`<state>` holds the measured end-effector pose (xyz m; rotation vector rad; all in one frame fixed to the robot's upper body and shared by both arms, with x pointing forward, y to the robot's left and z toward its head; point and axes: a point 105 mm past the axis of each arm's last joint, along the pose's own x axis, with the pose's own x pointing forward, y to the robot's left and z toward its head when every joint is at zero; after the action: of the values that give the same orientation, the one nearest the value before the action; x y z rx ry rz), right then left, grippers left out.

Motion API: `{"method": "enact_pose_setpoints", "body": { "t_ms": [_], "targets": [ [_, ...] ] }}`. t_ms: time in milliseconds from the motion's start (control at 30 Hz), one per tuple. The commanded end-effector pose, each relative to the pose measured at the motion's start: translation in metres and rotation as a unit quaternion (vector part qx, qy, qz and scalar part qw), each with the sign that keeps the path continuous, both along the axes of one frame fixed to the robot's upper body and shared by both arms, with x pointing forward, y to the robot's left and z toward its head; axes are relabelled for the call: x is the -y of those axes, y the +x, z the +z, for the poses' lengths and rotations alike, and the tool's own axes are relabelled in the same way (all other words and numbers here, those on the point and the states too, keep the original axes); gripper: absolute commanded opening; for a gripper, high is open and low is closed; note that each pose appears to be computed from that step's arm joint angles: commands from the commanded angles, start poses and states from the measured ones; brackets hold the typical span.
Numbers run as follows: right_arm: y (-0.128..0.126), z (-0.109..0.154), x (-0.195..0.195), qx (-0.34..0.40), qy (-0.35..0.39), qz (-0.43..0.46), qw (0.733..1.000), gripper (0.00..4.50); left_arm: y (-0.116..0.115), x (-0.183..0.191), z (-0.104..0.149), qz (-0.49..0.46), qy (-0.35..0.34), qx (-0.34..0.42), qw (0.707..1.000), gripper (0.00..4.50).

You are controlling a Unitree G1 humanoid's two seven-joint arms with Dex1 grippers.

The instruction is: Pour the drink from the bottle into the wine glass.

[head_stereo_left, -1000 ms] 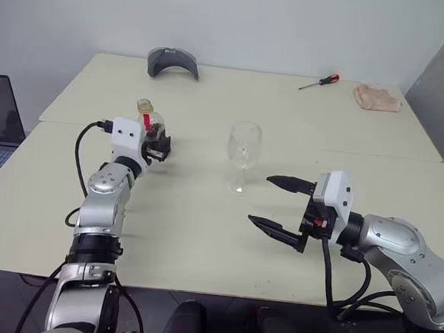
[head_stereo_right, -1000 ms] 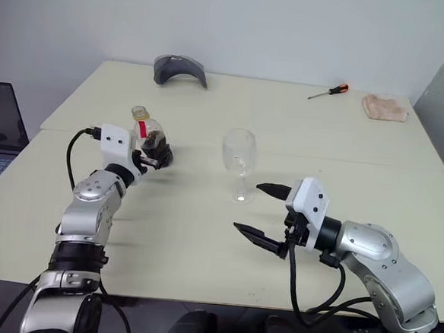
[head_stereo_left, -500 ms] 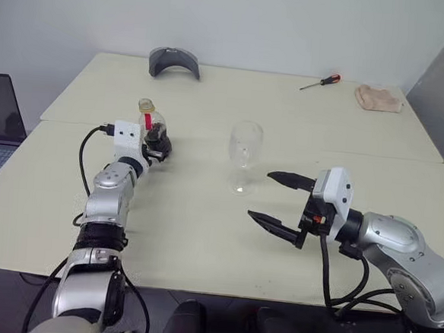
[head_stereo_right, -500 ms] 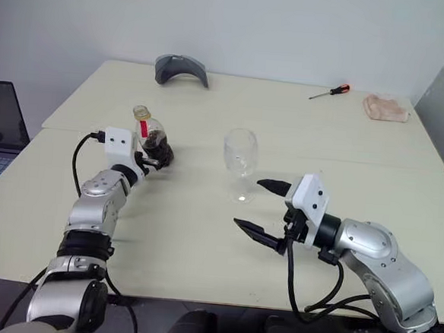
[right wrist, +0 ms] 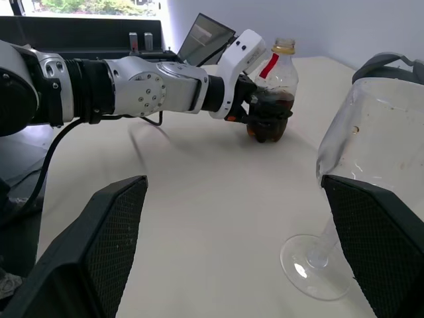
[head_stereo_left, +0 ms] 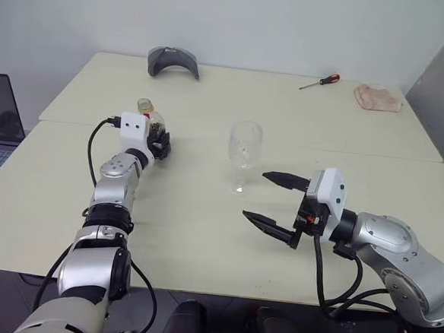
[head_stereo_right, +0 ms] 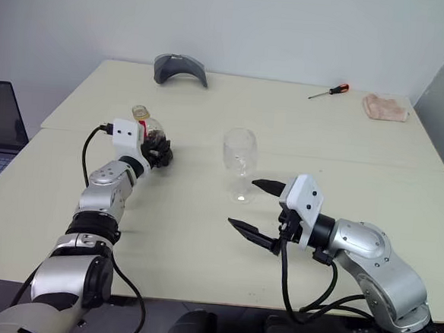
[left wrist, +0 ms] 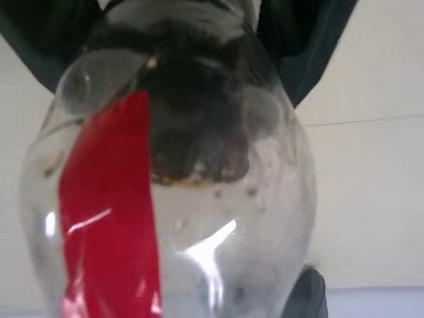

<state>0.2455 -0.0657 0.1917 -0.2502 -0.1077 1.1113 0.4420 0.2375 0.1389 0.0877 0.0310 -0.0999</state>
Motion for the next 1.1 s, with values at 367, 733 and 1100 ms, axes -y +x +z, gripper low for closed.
{"method": "enact_pose_setpoints", "body": {
  "t_ms": [367,733,1100],
  "targets": [
    [0.01,0.025,0.015,0.072,0.063,-0.086,0.992,4.5,-0.006,0.041,0.076,-0.088,0.11,0.129,0.982,0.91],
    [0.016,0.034,0.008,0.051,0.098,-0.095,0.989,4.5,-0.007,0.102,0.108,-0.19,0.312,0.201,0.909,0.9],
    [0.024,0.028,-0.005,0.01,0.098,-0.105,0.99,4.5,-0.009,0.129,0.121,-0.216,0.433,0.273,0.831,0.85]
  ]
}}
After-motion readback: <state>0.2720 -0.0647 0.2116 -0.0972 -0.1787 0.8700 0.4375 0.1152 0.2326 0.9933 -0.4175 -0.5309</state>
